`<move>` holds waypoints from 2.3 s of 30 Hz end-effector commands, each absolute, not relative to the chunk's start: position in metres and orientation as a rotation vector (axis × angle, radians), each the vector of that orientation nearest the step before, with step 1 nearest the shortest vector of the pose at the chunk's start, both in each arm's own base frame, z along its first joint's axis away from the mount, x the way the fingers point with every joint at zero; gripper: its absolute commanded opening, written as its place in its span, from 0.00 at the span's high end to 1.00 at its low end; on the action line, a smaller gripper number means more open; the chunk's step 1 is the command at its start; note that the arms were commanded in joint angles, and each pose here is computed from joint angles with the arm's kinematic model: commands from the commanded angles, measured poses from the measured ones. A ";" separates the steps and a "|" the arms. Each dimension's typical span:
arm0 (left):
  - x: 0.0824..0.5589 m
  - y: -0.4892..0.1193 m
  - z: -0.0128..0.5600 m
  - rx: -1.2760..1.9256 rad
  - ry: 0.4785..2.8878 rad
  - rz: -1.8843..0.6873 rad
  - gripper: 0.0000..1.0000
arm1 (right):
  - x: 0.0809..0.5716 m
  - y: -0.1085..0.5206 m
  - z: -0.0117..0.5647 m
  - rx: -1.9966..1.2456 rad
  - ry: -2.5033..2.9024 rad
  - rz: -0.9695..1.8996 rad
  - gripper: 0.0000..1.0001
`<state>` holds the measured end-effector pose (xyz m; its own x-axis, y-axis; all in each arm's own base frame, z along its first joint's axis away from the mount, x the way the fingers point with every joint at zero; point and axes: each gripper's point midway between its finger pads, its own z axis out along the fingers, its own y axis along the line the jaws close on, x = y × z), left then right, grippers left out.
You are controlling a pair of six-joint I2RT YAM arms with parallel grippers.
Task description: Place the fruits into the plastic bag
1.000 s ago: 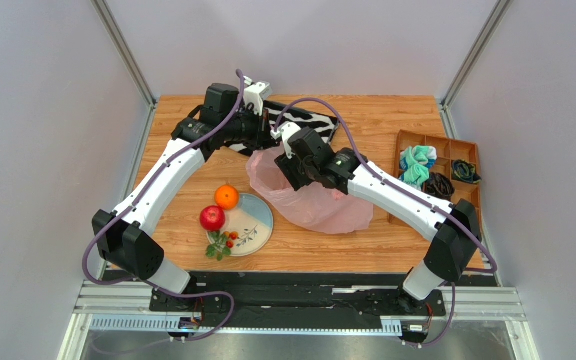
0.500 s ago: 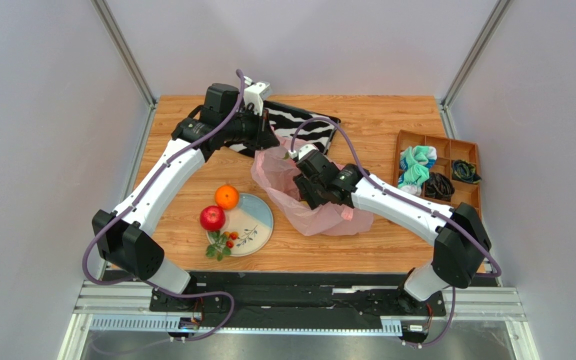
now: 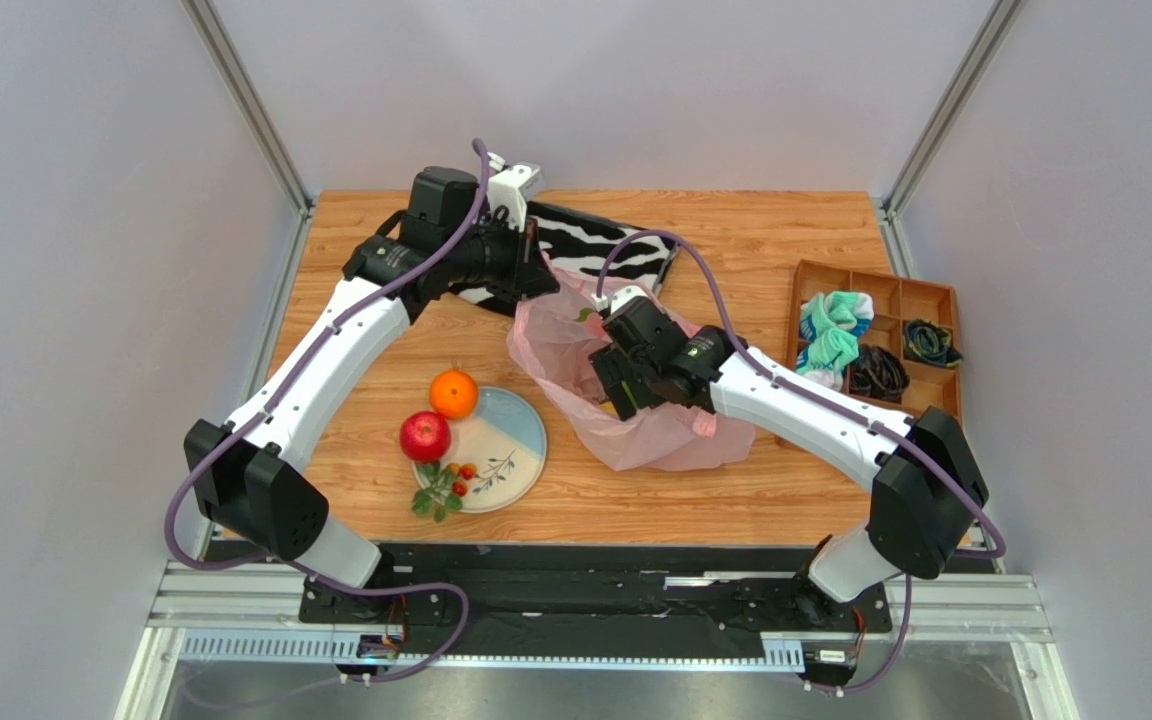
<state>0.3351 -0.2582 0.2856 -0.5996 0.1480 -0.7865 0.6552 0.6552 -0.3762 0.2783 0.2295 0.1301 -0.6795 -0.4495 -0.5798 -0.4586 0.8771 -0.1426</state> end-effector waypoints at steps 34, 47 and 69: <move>0.365 -0.236 0.259 0.517 2.199 -0.842 1.00 | 0.175 0.260 0.398 -0.668 1.683 0.986 0.21; 0.371 -0.229 0.249 0.500 2.226 -0.795 1.00 | 0.112 0.252 0.353 -0.751 1.793 1.239 0.23; 0.367 -0.230 0.262 0.512 2.184 -0.818 1.00 | 0.176 0.290 0.298 -0.587 1.879 0.957 0.27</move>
